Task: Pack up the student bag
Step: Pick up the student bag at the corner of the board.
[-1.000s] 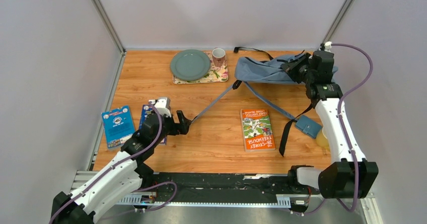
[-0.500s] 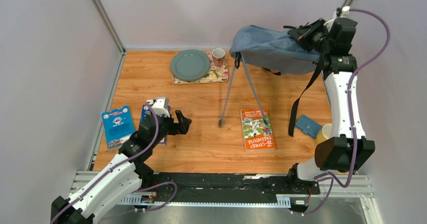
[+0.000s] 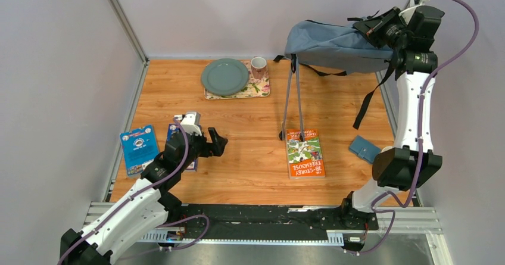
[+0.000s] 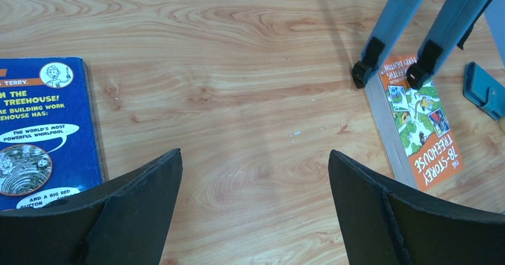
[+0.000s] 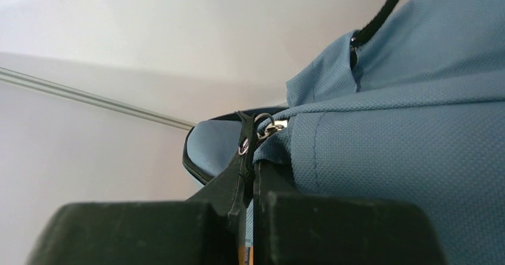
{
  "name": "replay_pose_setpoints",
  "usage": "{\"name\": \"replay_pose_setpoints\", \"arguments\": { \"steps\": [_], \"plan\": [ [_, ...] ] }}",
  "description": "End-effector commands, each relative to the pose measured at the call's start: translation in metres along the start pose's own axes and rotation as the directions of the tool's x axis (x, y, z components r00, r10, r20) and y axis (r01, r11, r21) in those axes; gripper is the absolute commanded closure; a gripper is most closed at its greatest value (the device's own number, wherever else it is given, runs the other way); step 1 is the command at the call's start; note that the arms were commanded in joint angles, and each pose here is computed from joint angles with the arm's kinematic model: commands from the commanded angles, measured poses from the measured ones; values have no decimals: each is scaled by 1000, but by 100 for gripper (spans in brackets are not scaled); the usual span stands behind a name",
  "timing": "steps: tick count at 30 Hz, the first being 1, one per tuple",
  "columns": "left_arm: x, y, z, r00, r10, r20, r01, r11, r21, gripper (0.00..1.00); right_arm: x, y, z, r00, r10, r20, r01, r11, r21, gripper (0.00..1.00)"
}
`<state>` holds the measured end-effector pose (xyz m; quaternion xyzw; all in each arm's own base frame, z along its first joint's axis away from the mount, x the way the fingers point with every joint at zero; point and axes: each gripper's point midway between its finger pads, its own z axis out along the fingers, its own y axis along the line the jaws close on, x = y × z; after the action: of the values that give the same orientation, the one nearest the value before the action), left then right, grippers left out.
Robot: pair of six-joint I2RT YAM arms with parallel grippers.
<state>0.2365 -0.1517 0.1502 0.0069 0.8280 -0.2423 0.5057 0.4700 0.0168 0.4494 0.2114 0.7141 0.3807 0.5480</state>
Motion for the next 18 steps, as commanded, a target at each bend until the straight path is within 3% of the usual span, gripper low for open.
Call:
{"name": "replay_pose_setpoints", "arguments": {
  "steps": [1, 4, 7, 11, 18],
  "plan": [
    [-17, -12, -1, 999, -11, 48, 8, 999, 45, 1, -40, 81, -31, 983, -147, 109, 165, 971, -175, 100],
    [-19, -14, -1, 999, -13, 50, 10, 999, 53, 1, -66, 114, -46, 969, -174, 174, 209, 956, -206, 100],
    [-20, -13, -2, 998, -11, 54, 9, 999, 46, 1, -85, 116, -39, 968, -148, 202, 193, 954, -230, 100],
    [-26, -13, -5, 998, -1, 60, -1, 999, 35, 1, -90, 98, -29, 978, -111, 175, 151, 961, -233, 100],
    [-21, -11, -2, 998, -5, 55, 3, 999, 34, 1, -78, 72, -33, 948, -256, 192, 283, 951, -127, 100]
  ]
}}
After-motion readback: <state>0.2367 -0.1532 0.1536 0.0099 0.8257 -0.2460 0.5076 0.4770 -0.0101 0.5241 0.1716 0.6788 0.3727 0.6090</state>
